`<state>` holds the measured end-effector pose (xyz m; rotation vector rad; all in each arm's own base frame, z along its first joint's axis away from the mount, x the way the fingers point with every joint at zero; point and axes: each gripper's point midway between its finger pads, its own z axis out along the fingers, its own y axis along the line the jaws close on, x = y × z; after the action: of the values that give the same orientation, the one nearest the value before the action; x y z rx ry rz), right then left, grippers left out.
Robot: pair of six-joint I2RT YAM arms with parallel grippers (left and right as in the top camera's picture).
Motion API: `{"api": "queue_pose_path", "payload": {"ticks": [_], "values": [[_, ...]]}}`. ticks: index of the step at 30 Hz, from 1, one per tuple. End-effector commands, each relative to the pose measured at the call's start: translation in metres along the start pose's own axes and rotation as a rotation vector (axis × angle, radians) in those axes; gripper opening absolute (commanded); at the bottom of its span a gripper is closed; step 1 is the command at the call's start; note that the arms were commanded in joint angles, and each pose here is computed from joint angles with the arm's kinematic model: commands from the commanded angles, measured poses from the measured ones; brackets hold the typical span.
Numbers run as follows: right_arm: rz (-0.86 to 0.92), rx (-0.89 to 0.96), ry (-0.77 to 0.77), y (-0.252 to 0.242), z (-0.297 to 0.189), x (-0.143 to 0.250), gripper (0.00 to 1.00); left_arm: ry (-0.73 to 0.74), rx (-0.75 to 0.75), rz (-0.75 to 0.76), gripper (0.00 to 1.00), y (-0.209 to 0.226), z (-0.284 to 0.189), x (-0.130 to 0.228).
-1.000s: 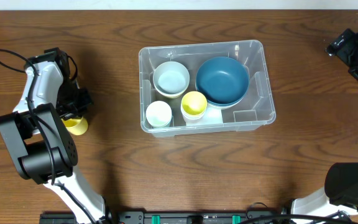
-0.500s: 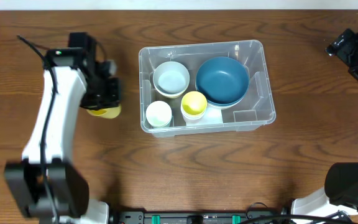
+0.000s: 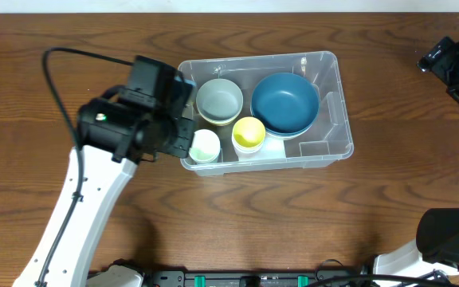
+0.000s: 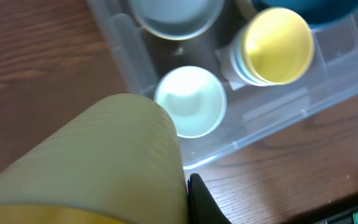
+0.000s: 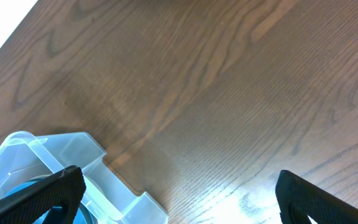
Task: Pack container
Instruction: 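Carry the yellow cup with the left gripper over the white cup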
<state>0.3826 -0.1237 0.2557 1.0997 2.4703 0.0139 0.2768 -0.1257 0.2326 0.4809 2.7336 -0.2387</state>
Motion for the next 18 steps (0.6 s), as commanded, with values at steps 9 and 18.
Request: {"api": "queue_pose_path", "payload": {"ticks": [9,18], "values": [[0.013,-0.007,-0.027,-0.001,-0.01,-0.004,0.99,0.143,0.015,0.148,0.06,-0.035,0.046,0.003],[0.013,-0.007,-0.027,-0.001,-0.01,-0.004,0.99,0.251,-0.003,0.158,0.06,-0.034,0.079,0.01]]}}
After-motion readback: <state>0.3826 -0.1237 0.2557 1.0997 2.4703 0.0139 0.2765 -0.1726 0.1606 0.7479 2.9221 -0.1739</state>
